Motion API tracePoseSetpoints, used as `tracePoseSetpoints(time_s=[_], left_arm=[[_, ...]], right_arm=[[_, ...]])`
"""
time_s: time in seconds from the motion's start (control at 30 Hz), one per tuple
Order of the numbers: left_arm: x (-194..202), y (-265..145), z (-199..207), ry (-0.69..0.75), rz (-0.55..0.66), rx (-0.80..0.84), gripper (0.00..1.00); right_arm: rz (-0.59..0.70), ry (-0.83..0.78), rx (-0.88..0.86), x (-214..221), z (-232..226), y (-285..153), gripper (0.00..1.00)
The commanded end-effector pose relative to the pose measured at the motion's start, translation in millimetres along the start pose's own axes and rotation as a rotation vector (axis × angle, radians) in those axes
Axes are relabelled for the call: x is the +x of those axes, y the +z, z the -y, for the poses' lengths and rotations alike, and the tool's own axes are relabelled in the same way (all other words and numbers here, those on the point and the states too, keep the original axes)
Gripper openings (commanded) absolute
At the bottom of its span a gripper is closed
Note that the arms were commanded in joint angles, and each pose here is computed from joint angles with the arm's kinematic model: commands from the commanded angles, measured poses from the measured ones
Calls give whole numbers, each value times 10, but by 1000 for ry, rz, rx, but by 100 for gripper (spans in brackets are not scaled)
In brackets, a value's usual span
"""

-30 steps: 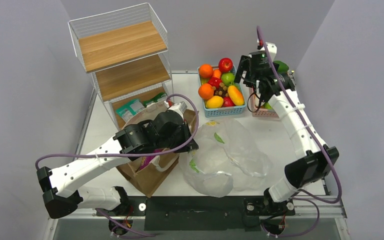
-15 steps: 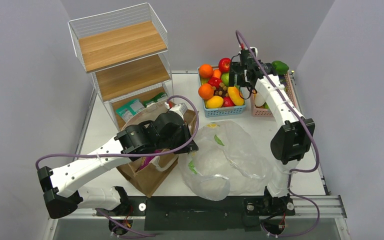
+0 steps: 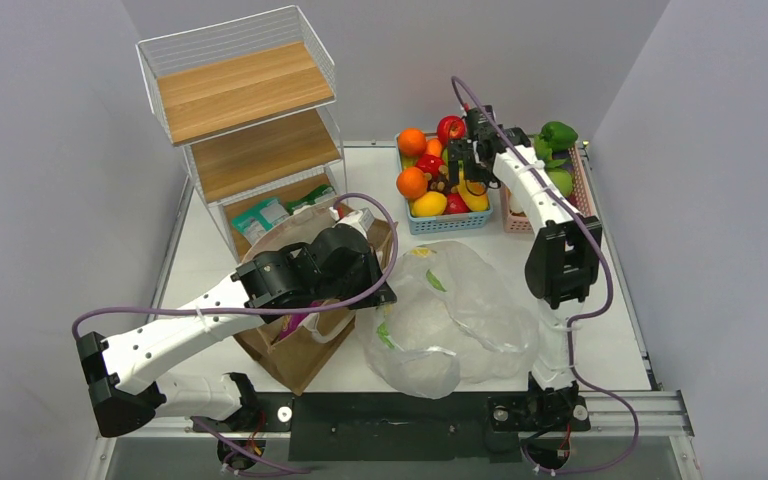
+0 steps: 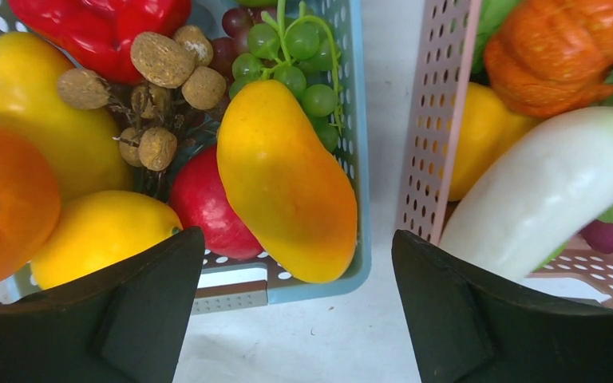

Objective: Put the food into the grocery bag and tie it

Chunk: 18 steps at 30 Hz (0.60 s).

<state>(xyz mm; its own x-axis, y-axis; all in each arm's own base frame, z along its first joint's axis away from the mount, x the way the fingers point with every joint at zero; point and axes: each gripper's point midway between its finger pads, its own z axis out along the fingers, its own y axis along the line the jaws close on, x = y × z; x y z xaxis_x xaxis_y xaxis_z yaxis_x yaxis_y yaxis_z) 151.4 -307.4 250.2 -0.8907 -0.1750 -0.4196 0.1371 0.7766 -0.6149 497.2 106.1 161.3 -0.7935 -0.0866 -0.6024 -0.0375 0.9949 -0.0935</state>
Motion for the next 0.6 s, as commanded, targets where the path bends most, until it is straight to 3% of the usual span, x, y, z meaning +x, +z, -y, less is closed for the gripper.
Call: tracePoseSetpoints(time_s=[0.0, 0.57], left_arm=[[-102, -43, 112, -12, 40, 38, 0], [-93, -62, 66, -39, 53, 35, 0]], right_arm=[[24, -21, -19, -102, -91, 34, 83], [-27, -49, 50, 49, -87, 382, 75]])
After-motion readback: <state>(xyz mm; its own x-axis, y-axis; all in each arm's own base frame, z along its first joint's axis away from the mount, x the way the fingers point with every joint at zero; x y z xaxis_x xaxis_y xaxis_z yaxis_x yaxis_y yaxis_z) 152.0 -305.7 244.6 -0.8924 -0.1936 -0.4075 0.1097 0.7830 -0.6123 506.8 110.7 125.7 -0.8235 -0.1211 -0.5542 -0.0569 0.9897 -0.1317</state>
